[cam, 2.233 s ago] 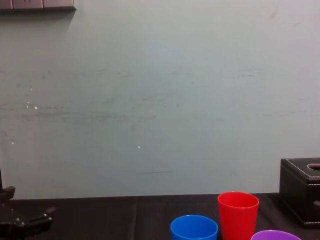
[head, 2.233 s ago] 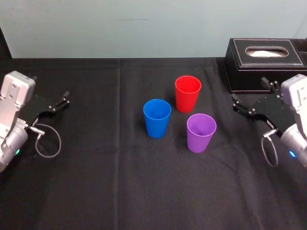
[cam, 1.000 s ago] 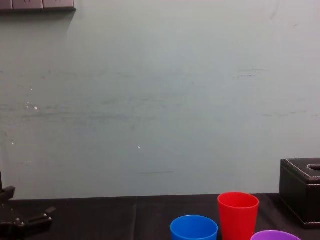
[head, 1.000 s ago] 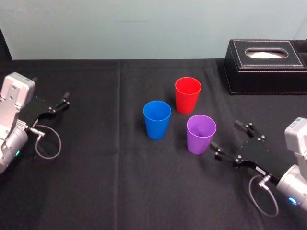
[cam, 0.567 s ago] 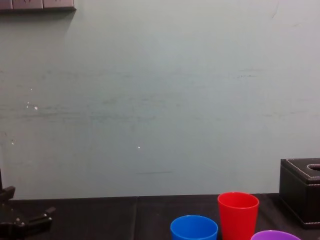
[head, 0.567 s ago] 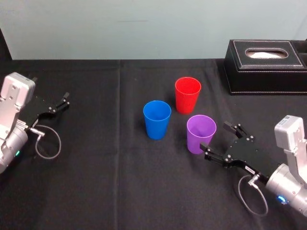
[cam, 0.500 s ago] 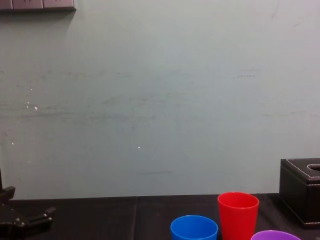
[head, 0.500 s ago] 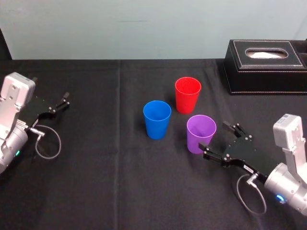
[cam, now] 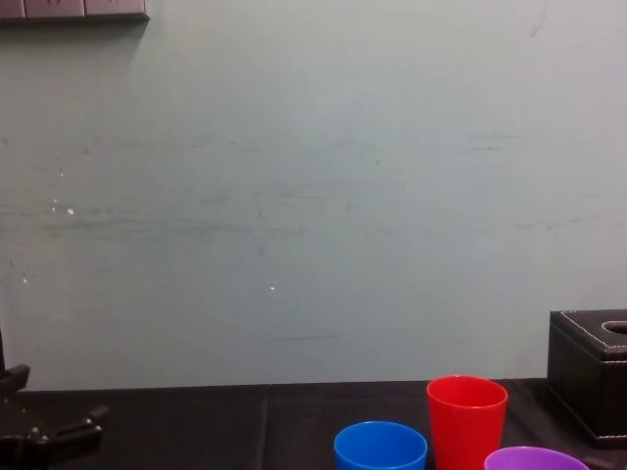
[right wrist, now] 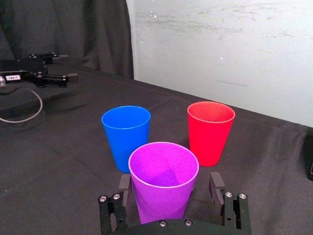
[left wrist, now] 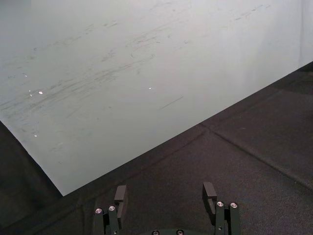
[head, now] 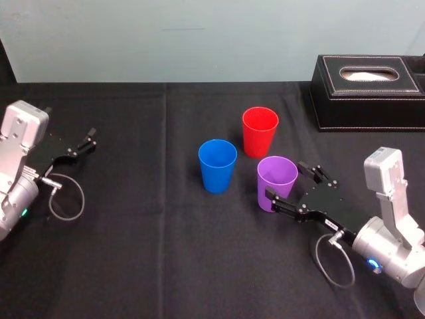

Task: Stack the three plastic cups sequentially using one hand.

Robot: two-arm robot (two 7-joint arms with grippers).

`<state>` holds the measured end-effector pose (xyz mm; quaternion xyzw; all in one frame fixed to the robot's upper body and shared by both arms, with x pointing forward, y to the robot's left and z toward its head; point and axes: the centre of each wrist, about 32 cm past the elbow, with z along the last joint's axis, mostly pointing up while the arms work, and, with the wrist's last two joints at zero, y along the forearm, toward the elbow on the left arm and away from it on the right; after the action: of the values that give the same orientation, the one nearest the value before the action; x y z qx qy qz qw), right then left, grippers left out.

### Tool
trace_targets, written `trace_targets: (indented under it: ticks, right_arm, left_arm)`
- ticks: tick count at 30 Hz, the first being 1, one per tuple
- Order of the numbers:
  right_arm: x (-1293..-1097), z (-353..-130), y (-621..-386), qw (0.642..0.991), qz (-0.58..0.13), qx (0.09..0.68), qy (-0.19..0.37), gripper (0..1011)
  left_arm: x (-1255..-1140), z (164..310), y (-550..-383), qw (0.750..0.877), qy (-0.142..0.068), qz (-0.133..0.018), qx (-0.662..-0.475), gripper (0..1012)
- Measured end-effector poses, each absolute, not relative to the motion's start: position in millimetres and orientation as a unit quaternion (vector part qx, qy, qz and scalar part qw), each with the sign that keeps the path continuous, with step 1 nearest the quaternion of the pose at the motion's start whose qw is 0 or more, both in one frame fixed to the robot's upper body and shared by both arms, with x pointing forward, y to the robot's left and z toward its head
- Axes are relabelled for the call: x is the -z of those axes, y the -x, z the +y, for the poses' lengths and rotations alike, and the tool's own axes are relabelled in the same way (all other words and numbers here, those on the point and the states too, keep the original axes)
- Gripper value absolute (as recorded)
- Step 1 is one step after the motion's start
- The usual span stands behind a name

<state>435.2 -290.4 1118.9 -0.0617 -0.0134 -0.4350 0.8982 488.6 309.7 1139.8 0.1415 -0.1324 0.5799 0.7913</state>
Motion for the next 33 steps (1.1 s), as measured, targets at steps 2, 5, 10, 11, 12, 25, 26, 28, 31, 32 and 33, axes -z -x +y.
trace_targets:
  ticks: [2,5,10,11,12,25,26,28,31,32,33]
  right_arm:
    - [-1118.7,-289,-437,0.898,-0.014,0.435,0.062,1003]
    - [-1118.5,-287,-439,0.899,-0.015,0.434,0.063,1003]
    - [-1117.9,-285,-440,0.9,-0.015,0.431,0.064,1003]
    - [-1117.8,-285,-440,0.9,-0.015,0.431,0.064,1003]
    - [-1117.6,-284,-440,0.9,-0.015,0.43,0.064,1003]
    - [-1115.6,-281,-441,0.901,-0.014,0.429,0.062,1003]
    - [-1115.4,-281,-441,0.901,-0.015,0.429,0.062,1003]
    - [-1115.0,-281,-441,0.902,-0.015,0.428,0.061,1003]
    - [-1114.3,-280,-442,0.902,-0.017,0.428,0.059,1002]
    - [-1113.8,-279,-442,0.902,-0.02,0.427,0.057,1003]
    - [-1113.6,-278,-442,0.902,-0.021,0.427,0.057,1003]
  left_arm:
    - [-1139.8,309.7,-488.6,0.791,-0.142,-0.132,-0.58,1004]
    - [-1139.8,309.7,-488.6,0.791,-0.142,-0.132,-0.58,1005]
    - [-1139.8,309.7,-488.6,0.791,-0.142,-0.132,-0.58,1005]
    - [-1139.8,309.7,-488.6,0.791,-0.142,-0.132,-0.58,1005]
    - [-1139.8,309.7,-488.6,0.791,-0.141,-0.132,-0.58,1005]
    - [-1139.8,309.7,-488.6,0.791,-0.142,-0.132,-0.58,1005]
    - [-1139.8,309.6,-488.6,0.791,-0.141,-0.132,-0.58,1005]
    - [-1139.8,309.7,-488.6,0.791,-0.142,-0.132,-0.58,1005]
    - [-1139.8,309.7,-488.6,0.791,-0.141,-0.132,-0.58,1005]
    - [-1139.8,309.7,-488.6,0.791,-0.141,-0.132,-0.58,1005]
    - [-1139.8,309.7,-488.6,0.791,-0.142,-0.132,-0.58,1005]
